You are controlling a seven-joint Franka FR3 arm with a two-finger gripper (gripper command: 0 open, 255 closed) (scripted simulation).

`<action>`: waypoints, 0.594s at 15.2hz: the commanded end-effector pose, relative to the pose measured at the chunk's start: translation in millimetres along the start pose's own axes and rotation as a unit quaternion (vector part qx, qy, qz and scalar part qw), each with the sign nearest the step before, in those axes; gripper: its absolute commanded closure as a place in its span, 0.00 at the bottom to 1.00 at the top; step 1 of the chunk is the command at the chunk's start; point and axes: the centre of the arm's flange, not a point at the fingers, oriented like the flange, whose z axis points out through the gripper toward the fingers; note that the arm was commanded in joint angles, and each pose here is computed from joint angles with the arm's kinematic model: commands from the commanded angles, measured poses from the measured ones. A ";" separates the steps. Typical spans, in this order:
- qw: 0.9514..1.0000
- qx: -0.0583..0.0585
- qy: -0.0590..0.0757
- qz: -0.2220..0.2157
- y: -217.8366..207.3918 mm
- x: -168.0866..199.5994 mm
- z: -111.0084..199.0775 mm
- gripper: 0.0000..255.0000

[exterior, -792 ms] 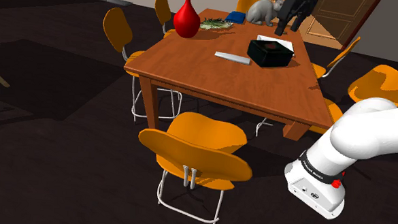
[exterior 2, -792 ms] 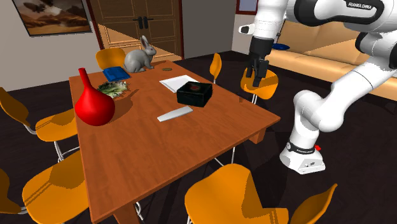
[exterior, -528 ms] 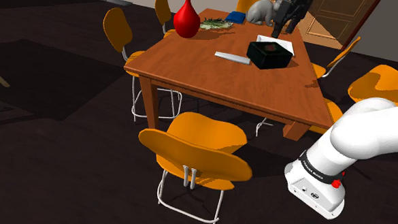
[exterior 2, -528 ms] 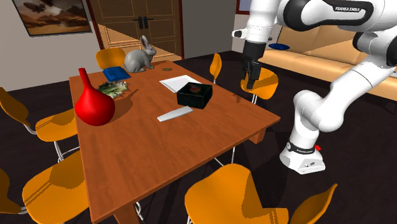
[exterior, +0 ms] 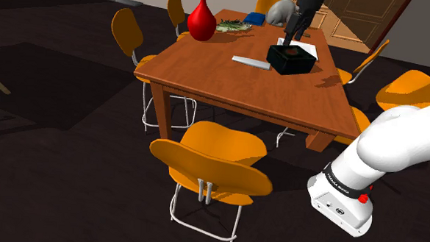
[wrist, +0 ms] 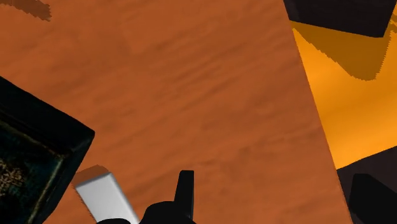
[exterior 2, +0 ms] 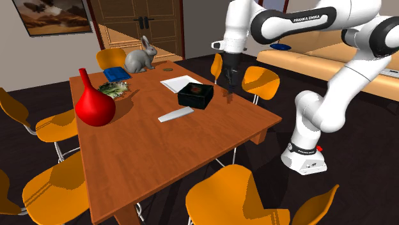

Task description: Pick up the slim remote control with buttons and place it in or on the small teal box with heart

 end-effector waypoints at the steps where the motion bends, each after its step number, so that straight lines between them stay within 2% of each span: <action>1: 1.000 0.000 -0.002 -0.017 15.6 15.7 16.4 0.00; 9: 0.997 0.002 -0.011 -0.081 76.9 82.2 74.7 0.00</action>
